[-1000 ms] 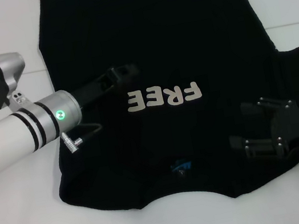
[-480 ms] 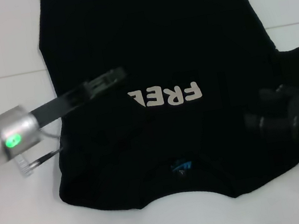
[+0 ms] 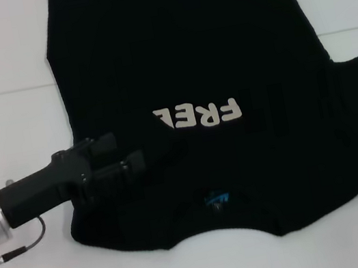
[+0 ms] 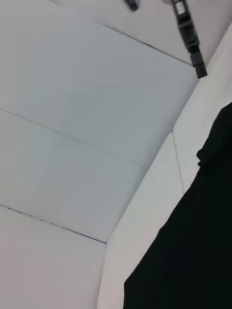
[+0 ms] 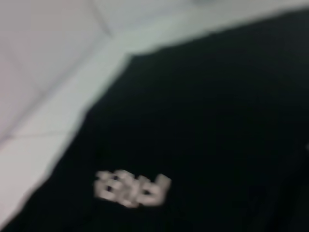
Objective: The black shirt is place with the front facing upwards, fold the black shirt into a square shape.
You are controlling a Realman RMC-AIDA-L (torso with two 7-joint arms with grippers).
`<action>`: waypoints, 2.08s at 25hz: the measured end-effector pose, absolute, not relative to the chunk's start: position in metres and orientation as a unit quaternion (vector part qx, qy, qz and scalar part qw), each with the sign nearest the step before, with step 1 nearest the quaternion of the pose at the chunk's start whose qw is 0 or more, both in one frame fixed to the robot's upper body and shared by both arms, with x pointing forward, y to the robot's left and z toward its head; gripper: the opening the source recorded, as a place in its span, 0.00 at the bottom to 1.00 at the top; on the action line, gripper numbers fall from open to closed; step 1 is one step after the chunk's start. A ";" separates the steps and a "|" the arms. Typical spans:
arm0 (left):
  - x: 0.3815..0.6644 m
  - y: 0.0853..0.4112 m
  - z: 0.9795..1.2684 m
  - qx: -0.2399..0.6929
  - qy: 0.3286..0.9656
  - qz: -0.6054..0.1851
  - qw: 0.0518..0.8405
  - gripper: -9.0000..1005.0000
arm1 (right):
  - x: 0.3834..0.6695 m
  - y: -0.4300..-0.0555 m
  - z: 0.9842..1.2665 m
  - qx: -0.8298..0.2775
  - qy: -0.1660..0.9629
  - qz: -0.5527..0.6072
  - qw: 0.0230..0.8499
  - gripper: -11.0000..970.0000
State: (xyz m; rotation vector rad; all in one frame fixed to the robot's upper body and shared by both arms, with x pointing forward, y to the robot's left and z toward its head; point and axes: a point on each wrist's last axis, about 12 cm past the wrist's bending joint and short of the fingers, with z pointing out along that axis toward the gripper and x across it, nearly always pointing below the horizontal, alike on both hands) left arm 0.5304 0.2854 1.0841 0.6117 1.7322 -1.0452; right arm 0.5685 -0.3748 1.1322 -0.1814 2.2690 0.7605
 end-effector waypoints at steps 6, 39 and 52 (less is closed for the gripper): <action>0.522 0.285 1.078 0.277 0.719 -0.430 0.471 0.90 | 0.581 -0.383 1.154 0.011 0.942 0.214 0.257 0.91; 0.521 0.280 1.076 0.285 0.715 -0.440 0.464 0.90 | 0.630 -0.345 1.100 0.040 0.953 0.172 0.245 0.91; 0.523 0.278 1.077 0.288 0.713 -0.440 0.464 0.90 | 0.635 -0.332 1.096 0.026 0.954 0.168 0.246 0.91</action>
